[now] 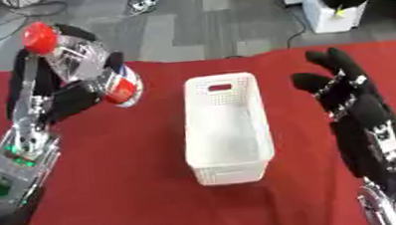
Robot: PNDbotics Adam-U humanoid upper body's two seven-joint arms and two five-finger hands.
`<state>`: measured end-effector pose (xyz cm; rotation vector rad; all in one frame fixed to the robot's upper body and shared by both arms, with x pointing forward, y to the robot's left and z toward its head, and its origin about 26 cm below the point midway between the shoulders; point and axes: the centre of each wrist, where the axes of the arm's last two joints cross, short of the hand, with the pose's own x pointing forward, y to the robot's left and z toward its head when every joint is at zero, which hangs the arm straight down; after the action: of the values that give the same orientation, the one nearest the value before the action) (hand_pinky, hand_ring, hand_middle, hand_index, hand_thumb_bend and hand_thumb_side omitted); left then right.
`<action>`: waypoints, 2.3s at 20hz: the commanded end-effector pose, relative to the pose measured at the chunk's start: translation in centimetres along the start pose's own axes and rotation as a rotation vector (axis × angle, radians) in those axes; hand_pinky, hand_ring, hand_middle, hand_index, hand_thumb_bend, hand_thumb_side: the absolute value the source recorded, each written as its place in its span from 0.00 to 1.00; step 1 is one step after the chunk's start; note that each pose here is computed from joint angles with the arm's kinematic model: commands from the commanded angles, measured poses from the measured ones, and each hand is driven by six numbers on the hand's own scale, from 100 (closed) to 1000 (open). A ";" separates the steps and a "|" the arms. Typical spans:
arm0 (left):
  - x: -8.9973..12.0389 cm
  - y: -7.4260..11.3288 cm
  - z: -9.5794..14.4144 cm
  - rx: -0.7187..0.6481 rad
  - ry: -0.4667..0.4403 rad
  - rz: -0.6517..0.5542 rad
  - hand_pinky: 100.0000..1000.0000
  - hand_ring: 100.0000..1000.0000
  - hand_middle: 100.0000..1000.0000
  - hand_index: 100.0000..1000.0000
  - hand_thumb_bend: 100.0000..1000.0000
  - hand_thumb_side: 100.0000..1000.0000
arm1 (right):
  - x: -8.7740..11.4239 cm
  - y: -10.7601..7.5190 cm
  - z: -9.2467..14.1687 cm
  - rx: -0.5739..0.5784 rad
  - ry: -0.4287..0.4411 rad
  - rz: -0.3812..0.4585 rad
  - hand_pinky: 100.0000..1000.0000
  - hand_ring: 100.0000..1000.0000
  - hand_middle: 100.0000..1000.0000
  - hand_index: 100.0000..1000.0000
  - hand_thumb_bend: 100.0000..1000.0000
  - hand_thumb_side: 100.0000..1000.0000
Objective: Pick up objects on the table and place them in the box.
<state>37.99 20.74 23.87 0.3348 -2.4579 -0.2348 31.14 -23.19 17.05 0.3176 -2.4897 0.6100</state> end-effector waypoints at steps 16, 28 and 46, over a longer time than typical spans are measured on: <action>2.0 -2.7 -2.5 -0.120 -0.074 0.050 0.00 0.55 0.13 0.03 0.14 0.00 | 0.1 -0.2 -0.1 0.016 0.000 -0.008 0.86 0.81 0.91 1.00 0.19 0.87; 0.4 -4.2 -2.3 -0.152 -0.031 0.040 0.00 0.63 0.14 0.04 0.05 0.00 | 0.2 -0.2 -0.3 0.021 -0.001 -0.009 0.86 0.81 0.91 1.00 0.19 0.87; -3.0 -8.2 1.8 -0.253 0.052 0.043 0.00 0.75 0.18 0.05 0.00 0.00 | 0.3 -0.2 -0.6 0.024 -0.009 -0.006 0.86 0.81 0.91 1.00 0.19 0.87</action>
<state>40.69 14.21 18.04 0.1778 -2.3135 -0.4966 31.29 -23.14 16.89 0.3392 -2.4659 0.6182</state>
